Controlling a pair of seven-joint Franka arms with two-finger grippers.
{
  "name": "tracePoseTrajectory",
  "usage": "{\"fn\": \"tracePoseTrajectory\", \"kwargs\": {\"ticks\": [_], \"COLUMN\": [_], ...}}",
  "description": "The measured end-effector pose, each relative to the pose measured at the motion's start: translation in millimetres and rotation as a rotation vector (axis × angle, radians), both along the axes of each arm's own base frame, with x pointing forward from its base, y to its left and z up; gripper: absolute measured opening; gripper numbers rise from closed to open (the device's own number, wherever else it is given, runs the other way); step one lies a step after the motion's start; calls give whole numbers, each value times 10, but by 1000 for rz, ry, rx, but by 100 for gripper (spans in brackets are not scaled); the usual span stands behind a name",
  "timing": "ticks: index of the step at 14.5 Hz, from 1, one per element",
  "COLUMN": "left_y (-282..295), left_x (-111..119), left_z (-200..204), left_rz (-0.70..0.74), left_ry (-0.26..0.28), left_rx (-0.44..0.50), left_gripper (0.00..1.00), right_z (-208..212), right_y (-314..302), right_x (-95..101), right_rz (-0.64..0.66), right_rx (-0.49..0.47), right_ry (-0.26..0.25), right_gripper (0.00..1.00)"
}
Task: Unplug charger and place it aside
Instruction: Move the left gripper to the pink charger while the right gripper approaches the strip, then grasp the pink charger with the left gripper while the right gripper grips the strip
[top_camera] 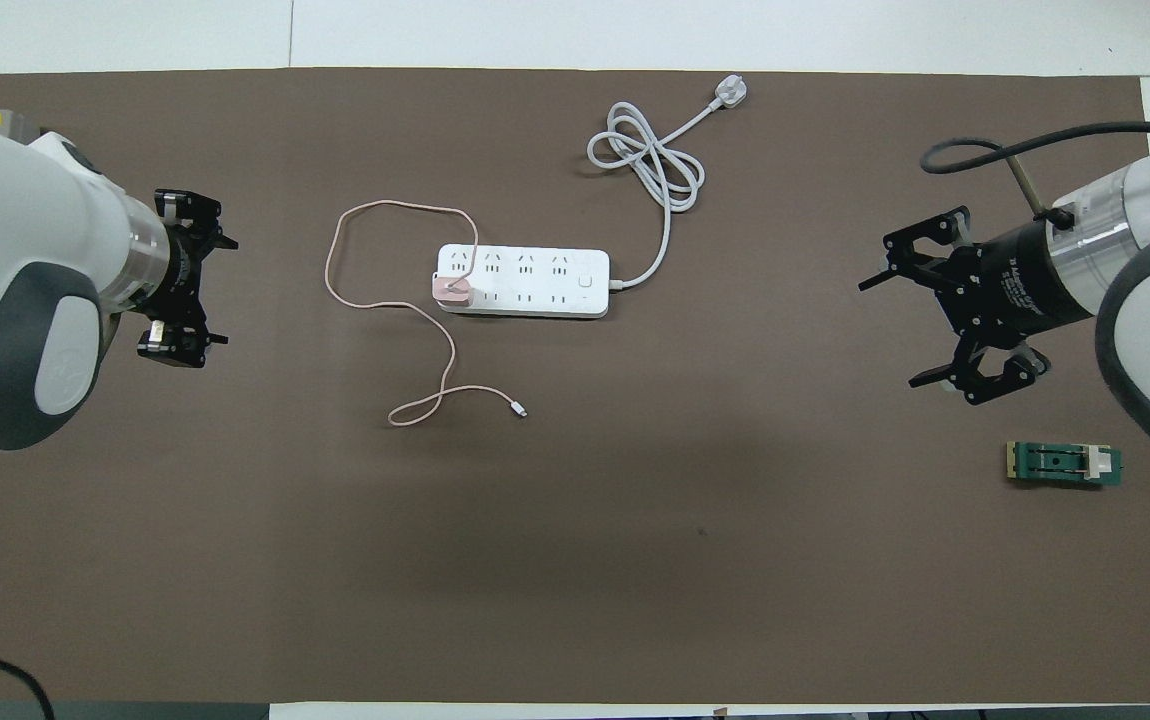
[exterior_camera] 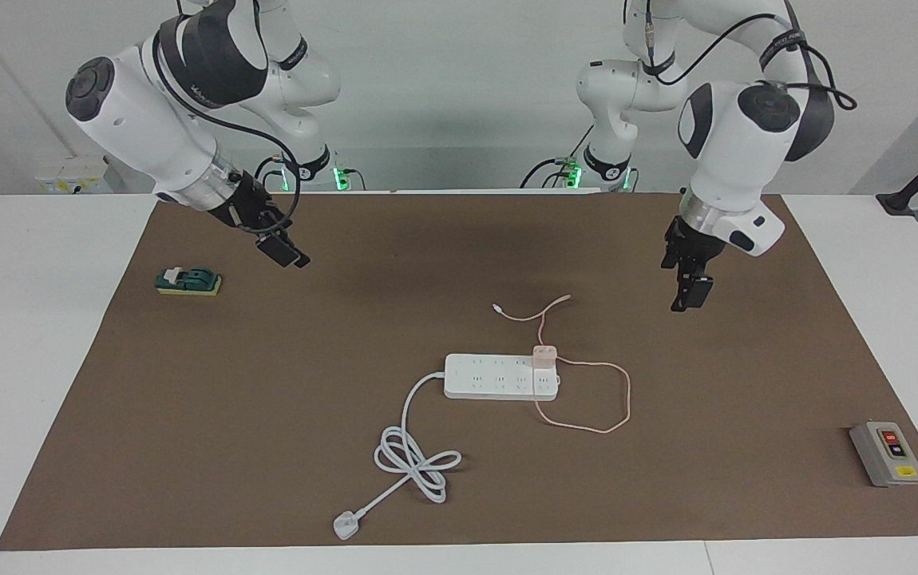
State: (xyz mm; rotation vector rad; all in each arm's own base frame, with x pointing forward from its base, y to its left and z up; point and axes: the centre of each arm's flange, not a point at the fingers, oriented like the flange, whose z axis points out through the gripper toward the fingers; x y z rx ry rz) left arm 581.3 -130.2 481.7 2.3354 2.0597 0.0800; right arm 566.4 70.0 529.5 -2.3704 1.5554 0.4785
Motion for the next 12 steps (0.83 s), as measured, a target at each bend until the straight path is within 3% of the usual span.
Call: {"fn": "tracePoseTrajectory", "kwargs": {"ticks": [5, 9, 12], "left_y": [-379, -876, -1336], "left_x": [382, 380, 299], "left_z": [-386, -676, -851], "left_rz": [126, 165, 195], "left_ry": [30, 70, 87], "left_rx": [-34, -38, -30], "left_gripper": [100, 100, 100], "right_z": [-442, -756, -1087], "right_y": [542, 858, 922], "right_x": [234, 363, 424], "right_rz": [-199, -366, -457], "right_rx": [74, 160, 250], "right_ry": [20, 49, 115], "right_gripper": [100, 100, 100]}}
